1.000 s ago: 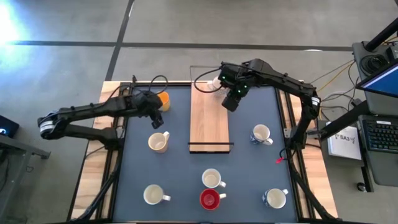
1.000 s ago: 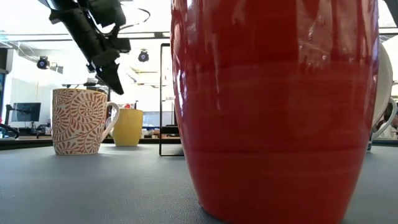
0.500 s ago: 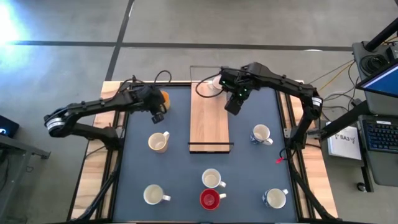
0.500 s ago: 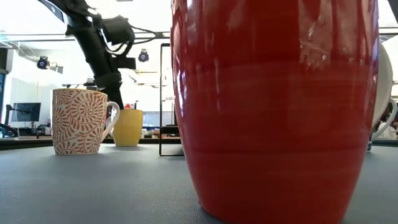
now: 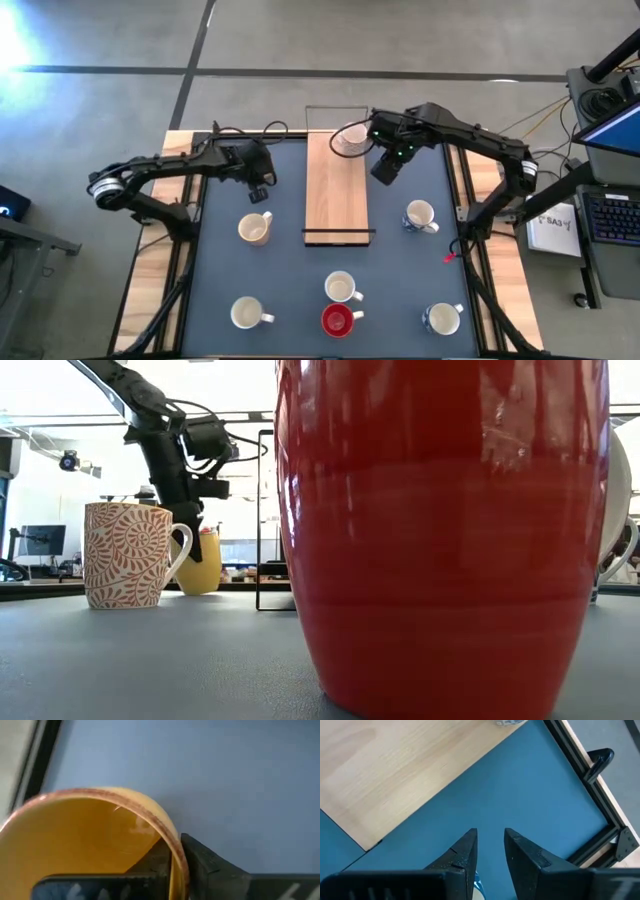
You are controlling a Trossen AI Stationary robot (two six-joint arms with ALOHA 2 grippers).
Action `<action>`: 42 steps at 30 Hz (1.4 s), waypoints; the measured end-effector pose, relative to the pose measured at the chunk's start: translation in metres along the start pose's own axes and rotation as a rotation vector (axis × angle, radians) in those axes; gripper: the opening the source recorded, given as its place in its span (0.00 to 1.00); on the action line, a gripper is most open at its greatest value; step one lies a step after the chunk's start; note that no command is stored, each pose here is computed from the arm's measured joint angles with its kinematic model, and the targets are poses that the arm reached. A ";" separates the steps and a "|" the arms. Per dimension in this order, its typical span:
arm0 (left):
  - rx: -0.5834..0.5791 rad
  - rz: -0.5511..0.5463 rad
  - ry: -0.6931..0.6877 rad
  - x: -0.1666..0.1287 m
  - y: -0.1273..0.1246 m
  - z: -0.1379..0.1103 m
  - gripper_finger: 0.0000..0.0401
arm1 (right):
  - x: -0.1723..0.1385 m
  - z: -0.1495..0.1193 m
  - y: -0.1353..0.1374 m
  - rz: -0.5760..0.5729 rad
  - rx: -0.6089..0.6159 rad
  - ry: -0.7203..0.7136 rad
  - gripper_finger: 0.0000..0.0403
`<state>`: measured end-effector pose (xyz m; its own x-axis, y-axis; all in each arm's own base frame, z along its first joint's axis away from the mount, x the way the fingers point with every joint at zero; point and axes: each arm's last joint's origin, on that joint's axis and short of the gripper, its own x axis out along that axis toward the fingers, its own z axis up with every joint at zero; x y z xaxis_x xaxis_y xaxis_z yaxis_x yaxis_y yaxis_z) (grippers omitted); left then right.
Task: Place coffee mugs
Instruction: Put the yellow mug on the shelf
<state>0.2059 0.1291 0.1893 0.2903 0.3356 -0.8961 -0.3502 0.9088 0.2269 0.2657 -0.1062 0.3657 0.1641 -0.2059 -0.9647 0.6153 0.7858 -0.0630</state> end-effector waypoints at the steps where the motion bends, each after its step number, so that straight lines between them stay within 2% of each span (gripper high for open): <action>1: 0.002 -0.009 -0.003 0.000 0.000 0.000 0.02 | -0.002 -0.001 -0.001 0.002 0.005 -0.008 0.22; 8: 0.065 -0.126 -0.106 -0.018 0.000 0.008 0.02 | -0.010 -0.005 -0.003 0.014 0.022 -0.049 0.20; 12: 0.132 -0.117 -0.189 -0.039 0.008 0.029 0.01 | -0.011 -0.005 -0.003 0.015 0.016 -0.051 0.19; 19: 0.143 -0.126 -0.219 -0.060 0.012 0.068 0.01 | -0.013 -0.008 -0.004 0.012 -0.019 -0.044 0.20; 23: 0.130 -0.138 -0.212 -0.054 0.014 0.087 0.01 | -0.023 -0.015 -0.007 0.021 -0.032 -0.100 0.21; 29: 0.129 -0.135 -0.211 -0.046 0.016 0.110 0.01 | -0.029 -0.032 -0.013 0.045 0.007 -0.270 0.19; 36: 0.138 -0.156 -0.151 -0.031 0.017 0.134 0.01 | -0.011 -0.055 -0.017 0.074 0.041 -0.360 0.19; 42: 0.141 -0.181 -0.079 -0.019 0.015 0.155 0.02 | 0.006 -0.070 -0.019 0.084 0.070 -0.372 0.20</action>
<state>0.3331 0.1751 0.2695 0.4079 0.1775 -0.8956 -0.1597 0.9797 0.1215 0.2016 -0.0817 0.3430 0.4765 -0.3504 -0.8063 0.6371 0.7697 0.0420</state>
